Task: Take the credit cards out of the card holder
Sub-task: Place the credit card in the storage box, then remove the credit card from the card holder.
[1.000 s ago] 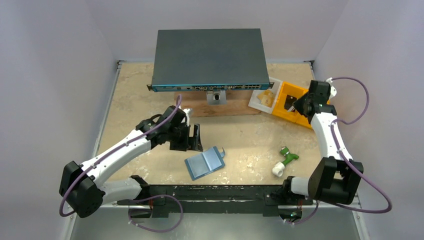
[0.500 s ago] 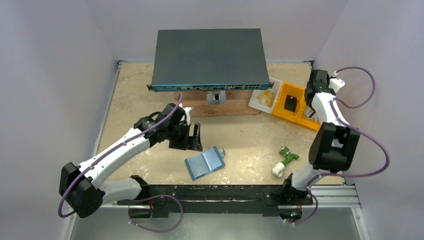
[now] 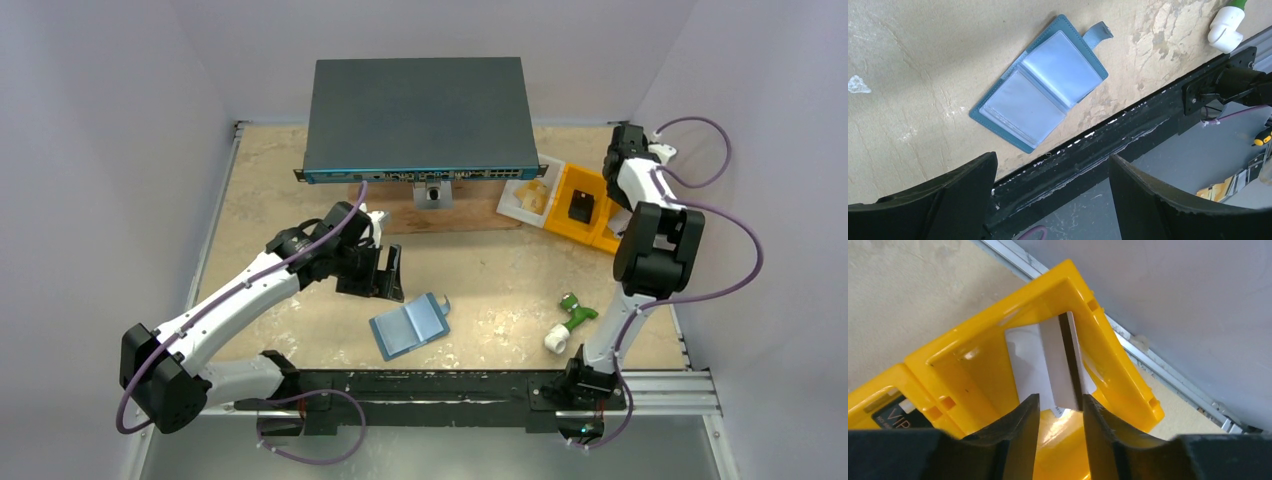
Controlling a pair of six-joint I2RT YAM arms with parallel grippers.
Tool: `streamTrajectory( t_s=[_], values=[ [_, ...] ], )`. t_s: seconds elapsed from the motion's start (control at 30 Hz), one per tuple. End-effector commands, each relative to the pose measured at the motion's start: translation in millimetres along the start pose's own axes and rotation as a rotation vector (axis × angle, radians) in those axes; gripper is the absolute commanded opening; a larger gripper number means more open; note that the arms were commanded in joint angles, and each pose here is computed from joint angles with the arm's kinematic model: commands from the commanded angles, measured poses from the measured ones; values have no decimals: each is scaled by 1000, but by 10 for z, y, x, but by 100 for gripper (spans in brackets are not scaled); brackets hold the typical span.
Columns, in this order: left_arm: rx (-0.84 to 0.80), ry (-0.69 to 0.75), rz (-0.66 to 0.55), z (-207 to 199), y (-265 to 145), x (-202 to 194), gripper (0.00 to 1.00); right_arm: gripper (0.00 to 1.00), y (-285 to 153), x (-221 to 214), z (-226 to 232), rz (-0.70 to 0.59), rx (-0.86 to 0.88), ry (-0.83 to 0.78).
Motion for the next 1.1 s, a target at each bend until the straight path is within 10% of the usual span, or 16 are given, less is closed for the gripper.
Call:
streamTrajectory(
  t_s=[0.0, 0.3, 1.07],
  values=[
    [-9, 17, -26, -62, -52, 65, 82, 46, -196, 261, -102, -41, 1, -3],
    [-5, 6, -34, -50, -36, 70, 82, 87, -739, 317, -111, -105, 204, 37],
    [75, -76, -99, 123, 112, 113, 82, 99, -2349, -1156, -10, -179, 842, -61]
  ],
)
Point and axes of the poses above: each gripper's point midway between its finger pads, its own y axis out along the fingers, its own z axis along the line the jaws close on, x = y × z, the point moved 4 cm from there along -y, back along the fingers, and after that the axes turned 11 degrees about -y, right-handed, at the moved point
